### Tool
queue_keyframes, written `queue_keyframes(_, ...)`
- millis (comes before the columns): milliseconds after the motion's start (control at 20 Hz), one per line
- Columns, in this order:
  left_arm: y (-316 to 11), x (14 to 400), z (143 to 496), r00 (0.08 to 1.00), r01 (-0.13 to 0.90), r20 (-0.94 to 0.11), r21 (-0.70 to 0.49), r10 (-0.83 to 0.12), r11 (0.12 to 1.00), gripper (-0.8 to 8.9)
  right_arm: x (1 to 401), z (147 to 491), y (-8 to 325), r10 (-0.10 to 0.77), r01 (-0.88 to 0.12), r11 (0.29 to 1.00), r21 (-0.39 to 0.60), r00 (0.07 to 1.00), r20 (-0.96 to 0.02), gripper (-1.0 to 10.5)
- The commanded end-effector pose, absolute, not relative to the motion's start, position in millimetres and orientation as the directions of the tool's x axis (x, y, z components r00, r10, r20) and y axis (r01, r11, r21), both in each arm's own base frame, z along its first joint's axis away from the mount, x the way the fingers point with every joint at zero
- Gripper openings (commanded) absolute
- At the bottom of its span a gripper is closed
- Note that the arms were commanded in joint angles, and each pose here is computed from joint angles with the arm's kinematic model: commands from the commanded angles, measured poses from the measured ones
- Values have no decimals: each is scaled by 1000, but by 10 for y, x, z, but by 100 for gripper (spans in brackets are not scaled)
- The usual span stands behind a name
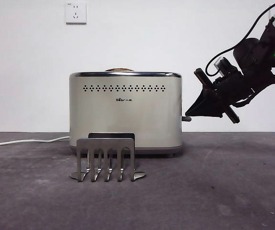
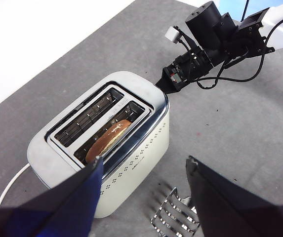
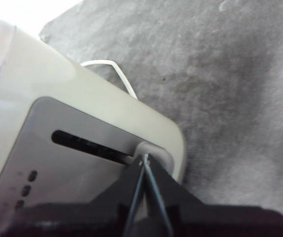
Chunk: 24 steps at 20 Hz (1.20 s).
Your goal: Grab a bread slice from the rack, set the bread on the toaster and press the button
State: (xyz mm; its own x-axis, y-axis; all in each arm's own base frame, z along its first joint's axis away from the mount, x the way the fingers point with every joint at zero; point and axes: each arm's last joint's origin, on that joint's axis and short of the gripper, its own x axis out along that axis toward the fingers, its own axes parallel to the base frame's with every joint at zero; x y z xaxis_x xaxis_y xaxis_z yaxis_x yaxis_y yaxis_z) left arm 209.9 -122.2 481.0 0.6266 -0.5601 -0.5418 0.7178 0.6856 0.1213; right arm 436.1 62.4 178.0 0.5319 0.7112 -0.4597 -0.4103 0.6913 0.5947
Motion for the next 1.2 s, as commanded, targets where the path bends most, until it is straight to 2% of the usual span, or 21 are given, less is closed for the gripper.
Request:
queue_keyframes(50,-1227,2107,4804,625,717,-540,114,-563,687,283,4317,1472,625,678,-353,729,586,488,-550,-12)
queue_keyframes(1000,-1220,2096,4786,614,717,-559,101,-557,689,283,4298,1455,644,679,-344,729,592,470,-563,-12)
queue_keyframes(1200,-1220,2096,4785,614,717,-559,101,-557,689,283,4305,1542,653,713,-374,695,614,468,-521,-12)
